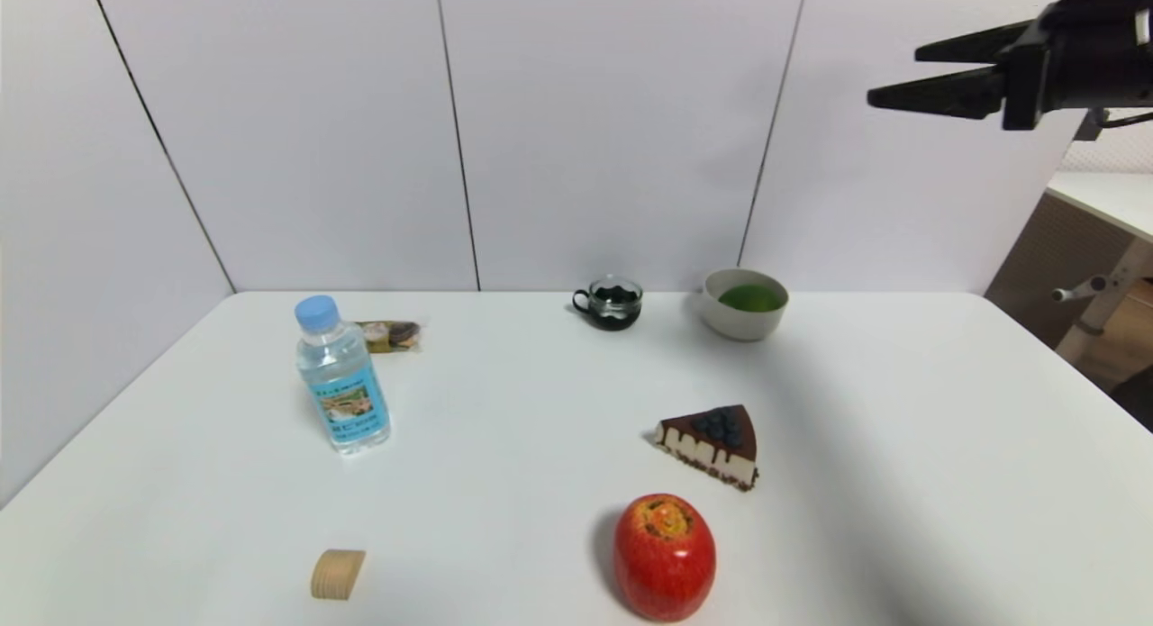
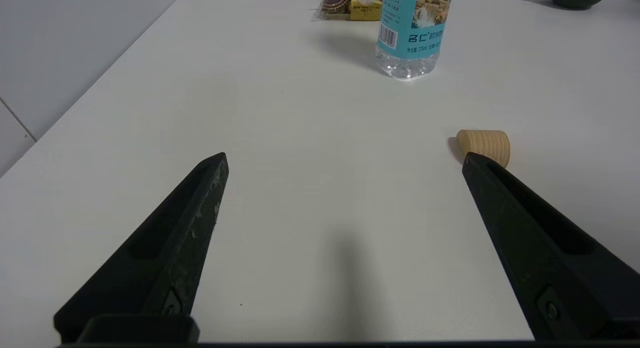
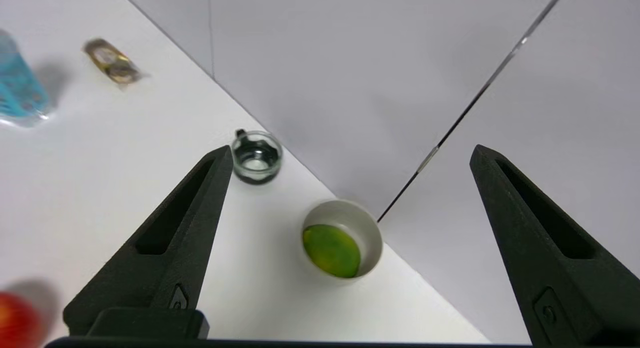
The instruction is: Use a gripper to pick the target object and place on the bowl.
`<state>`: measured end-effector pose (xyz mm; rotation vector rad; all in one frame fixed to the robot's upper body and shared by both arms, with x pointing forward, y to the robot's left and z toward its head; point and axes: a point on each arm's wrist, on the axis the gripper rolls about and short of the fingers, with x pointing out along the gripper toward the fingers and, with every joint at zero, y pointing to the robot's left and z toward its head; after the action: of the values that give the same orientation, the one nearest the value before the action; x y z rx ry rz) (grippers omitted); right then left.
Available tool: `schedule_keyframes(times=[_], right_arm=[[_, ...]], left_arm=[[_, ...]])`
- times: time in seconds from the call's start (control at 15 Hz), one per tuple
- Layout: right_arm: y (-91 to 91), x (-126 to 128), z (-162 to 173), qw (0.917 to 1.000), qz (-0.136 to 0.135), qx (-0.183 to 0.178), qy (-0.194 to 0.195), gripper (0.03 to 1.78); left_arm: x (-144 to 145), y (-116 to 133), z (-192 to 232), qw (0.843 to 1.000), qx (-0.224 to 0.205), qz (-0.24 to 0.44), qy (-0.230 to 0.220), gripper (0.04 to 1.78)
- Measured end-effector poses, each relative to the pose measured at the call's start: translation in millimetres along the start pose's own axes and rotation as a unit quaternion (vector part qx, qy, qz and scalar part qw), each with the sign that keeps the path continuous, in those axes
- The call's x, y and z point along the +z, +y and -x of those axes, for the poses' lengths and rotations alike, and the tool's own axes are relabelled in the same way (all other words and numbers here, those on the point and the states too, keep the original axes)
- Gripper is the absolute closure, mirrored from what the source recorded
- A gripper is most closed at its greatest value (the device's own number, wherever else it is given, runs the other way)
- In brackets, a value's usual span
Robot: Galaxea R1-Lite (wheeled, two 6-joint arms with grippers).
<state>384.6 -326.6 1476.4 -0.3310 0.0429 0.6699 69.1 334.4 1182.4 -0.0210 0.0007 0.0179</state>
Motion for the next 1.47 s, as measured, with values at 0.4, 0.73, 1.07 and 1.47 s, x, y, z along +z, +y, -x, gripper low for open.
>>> schedule_keyframes(times=[0.4,0.73,1.07,1.47], right_arm=[[81.6,-31.7,98.7,0.9977,-0.040,-0.031,0.044,0.13],[140.6,-80.9,145.0,0.9650,-0.057,-0.210,0.146,0.12],[197.2,-149.2,180.3,0.9279,-0.129,-0.302,0.177,0.12],[248.7,-231.4,198.0,0.9311,-0.151,-0.301,0.141,0.12]], left_arm=[[0.0,0.0,0.0,1.000,0.000,0.000,0.000,0.13],[0.0,0.0,0.0,1.000,0.000,0.000,0.000,0.13],[0.0,0.0,0.0,1.000,0.000,0.000,0.000,0.13],[0.0,0.0,0.0,1.000,0.000,0.000,0.000,0.13]])
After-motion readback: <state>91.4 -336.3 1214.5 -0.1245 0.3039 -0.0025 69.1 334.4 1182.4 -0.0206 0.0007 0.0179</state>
